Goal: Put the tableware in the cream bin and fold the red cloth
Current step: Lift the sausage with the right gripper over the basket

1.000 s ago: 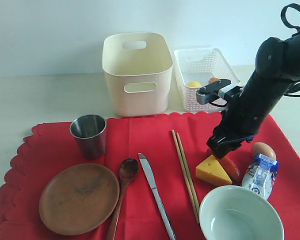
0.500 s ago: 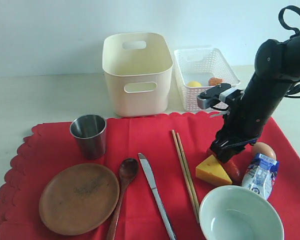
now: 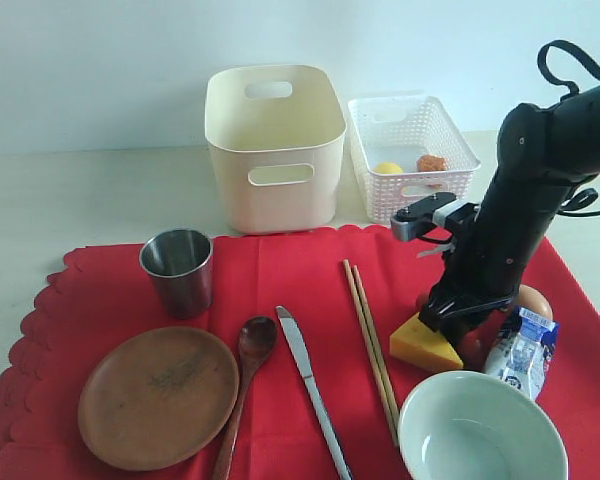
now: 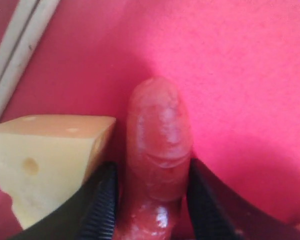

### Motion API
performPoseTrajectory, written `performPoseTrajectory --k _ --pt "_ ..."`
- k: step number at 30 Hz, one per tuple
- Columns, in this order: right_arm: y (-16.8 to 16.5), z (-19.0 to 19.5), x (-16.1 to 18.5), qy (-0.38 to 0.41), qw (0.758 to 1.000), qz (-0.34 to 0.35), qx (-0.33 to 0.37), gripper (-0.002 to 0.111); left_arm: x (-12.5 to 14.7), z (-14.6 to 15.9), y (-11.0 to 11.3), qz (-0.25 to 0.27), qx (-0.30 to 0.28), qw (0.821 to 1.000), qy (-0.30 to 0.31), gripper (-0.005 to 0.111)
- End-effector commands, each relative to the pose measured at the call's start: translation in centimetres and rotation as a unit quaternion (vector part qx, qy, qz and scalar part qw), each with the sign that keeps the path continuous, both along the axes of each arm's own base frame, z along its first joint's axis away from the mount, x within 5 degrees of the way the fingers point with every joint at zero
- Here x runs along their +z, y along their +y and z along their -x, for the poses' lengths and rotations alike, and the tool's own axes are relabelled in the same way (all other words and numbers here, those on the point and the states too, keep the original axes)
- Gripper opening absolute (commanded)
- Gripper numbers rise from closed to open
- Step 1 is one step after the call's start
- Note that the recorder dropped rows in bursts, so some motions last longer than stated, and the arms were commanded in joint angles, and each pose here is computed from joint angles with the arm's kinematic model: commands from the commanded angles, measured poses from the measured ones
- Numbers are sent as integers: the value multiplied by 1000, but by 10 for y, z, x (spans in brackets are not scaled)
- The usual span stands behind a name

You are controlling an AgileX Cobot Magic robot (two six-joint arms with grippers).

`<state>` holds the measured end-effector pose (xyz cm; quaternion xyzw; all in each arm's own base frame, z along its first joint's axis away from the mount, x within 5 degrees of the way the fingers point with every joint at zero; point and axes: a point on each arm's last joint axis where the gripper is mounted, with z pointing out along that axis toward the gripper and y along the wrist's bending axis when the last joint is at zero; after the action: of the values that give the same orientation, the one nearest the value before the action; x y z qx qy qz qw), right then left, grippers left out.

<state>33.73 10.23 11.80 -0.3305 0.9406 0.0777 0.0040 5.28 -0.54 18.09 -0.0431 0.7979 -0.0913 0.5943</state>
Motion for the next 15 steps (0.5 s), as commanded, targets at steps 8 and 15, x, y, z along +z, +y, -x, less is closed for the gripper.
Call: performPoseTrajectory --k 8,15 --pt "4 -15 25 -50 998 -11 -34 0 0 0 0 1 1 1000 -5 0" --pt "7 -29 79 -145 987 -43 -55 0 0 0 0 1 1 1000 -5 0"
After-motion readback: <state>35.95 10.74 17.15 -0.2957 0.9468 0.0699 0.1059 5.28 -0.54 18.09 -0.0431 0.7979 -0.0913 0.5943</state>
